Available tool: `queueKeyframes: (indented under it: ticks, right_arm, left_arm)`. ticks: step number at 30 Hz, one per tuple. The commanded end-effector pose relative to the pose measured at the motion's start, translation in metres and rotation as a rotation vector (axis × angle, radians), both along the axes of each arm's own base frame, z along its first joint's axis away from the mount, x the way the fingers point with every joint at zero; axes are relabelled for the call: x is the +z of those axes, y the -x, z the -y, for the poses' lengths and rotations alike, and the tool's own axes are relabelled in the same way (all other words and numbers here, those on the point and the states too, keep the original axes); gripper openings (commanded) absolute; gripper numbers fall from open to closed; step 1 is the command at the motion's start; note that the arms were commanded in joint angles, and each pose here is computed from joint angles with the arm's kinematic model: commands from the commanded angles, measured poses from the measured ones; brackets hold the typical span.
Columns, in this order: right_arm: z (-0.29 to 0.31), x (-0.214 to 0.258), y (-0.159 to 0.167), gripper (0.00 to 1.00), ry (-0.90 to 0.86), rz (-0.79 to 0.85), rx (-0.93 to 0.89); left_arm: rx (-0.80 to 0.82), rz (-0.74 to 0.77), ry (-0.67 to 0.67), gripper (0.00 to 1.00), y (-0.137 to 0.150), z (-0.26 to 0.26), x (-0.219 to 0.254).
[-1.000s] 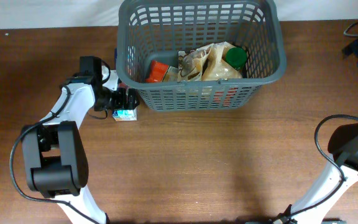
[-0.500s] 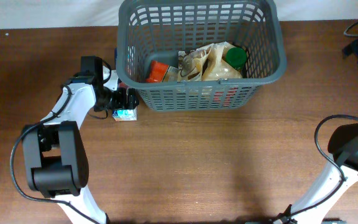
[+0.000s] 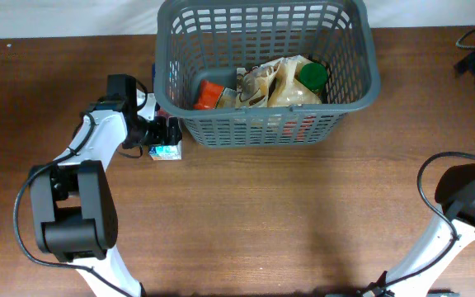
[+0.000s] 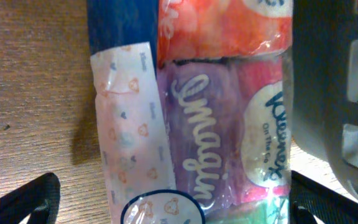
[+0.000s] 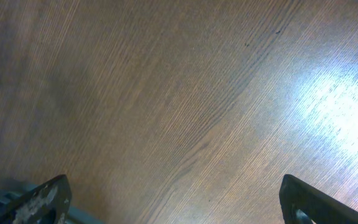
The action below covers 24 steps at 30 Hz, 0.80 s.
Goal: Pack container
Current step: 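Close the left gripper on the tissue multipack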
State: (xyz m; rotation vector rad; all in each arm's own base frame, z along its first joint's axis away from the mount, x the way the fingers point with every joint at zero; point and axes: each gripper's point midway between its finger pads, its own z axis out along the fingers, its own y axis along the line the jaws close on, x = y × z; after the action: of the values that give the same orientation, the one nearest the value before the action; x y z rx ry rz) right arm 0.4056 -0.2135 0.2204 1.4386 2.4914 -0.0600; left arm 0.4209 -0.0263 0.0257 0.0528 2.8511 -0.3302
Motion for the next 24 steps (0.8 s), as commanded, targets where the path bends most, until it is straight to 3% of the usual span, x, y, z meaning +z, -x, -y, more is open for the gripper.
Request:
queueKeyframes:
  ticks: [1,14,16,18,24]
  right_arm:
    - [0.0028,0.0059,0.0038,0.99,0.020,0.004,-0.015]
    - [0.0028,0.0059,0.0038,0.99,0.020,0.004,-0.015]
    - [0.0028,0.0059,0.0038,0.99,0.020,0.004,-0.015]
    - [0.0028,0.0059,0.0038,0.99,0.020,0.004,-0.015]
    - [0.0029,0.0059,0.0037,0.99,0.021,0.004,-0.015]
  left_arm:
    - [0.010,-0.078,0.000,0.99,0.0115,-0.0001,-0.0235]
    - [0.007,-0.092,0.004,1.00,0.0130,0.0011,-0.0291]
    - [0.007,-0.092,0.004,0.89,0.0129,0.0011,-0.0290]
    - [0.007,-0.092,0.004,0.67,0.0129,0.0011,-0.0290]
    - [0.007,-0.081,0.003,0.33,0.0091,0.0010,-0.0260]
